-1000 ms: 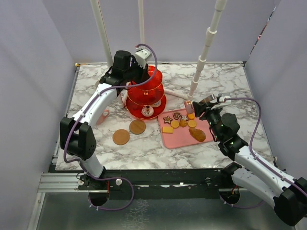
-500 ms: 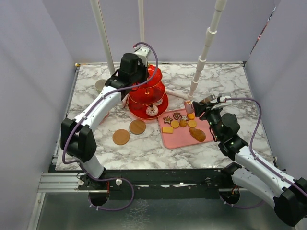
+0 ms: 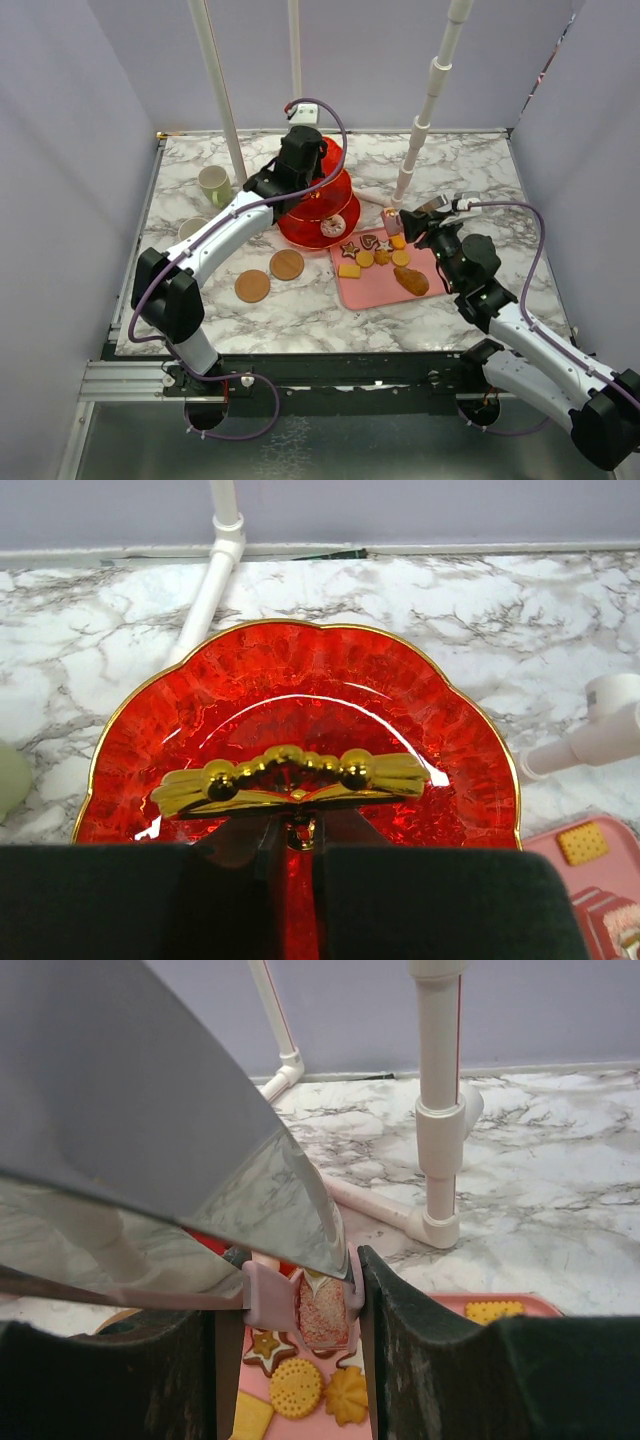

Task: Serve the afternoon tea
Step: Adjust the desert table at the center of the board.

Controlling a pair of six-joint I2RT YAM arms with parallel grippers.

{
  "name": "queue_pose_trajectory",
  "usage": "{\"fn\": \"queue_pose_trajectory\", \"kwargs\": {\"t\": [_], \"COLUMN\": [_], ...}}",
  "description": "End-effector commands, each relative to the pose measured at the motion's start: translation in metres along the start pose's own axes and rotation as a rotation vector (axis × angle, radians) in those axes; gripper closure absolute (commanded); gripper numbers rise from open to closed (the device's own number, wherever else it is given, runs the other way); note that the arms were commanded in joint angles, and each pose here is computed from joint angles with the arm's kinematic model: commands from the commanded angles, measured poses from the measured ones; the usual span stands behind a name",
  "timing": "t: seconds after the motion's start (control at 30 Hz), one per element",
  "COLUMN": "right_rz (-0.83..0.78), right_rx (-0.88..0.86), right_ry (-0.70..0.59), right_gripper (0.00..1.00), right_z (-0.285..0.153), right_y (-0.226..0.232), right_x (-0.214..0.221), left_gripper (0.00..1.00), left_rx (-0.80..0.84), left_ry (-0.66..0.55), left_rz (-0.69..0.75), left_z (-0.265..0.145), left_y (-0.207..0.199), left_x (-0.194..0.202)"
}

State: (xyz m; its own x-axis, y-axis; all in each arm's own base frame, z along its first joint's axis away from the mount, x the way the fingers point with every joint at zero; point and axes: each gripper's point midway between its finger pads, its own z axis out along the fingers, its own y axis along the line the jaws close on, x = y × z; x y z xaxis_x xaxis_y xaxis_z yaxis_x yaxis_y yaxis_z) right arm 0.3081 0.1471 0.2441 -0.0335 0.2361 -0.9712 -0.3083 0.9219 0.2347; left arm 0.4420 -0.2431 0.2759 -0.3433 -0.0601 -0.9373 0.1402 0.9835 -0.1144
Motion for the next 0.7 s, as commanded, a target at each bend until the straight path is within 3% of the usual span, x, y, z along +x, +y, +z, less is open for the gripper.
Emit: {"fn": "queue_pose_trajectory", "kwargs": {"t": [0.0, 0.33, 0.37, 0.43, 0.5, 0.67], "right_rz": [0.025, 0.051, 0.049, 0.045, 0.037, 0.02], "right_rx": [-0.071, -0.203, -0.221, -0.242, -0.26, -0.287], "right_ry": [-0.047, 0.005, 0.005, 0.012, 0.021, 0.033], "right_gripper": [0.72, 0.73, 0.72, 0.72, 0.72, 0.72], "right_z": [0.007, 0.024, 0.025, 0.028, 0.031, 0.036], "right_y": [0.017, 0.06, 0.066, 0.075, 0.083, 0.099], "right_x": [-0.022, -0.007, -0.007, -0.004, 0.001, 0.011], "left_gripper": [0.92, 0.93, 0.89, 0.71, 0.63, 0.31], "left_rx": [-0.111, -0.158, -0.154, -0.141, -0.116, 0.002], "left_ry": [-0.101, -0.11, -0.104, -0.09, -0.078, -0.066], "left_rz": [-0.11, -0.113, -0.114, -0.11, -0.097, -0.009], "left_z": [-0.002, -0.014, -0.014, -0.014, -0.015, -0.028], "left_y": [0.02, 0.029, 0.029, 0.028, 0.025, 0.013], "left_x": [-0.022, -0.022, -0.019, -0.013, -0.009, -0.009]}}
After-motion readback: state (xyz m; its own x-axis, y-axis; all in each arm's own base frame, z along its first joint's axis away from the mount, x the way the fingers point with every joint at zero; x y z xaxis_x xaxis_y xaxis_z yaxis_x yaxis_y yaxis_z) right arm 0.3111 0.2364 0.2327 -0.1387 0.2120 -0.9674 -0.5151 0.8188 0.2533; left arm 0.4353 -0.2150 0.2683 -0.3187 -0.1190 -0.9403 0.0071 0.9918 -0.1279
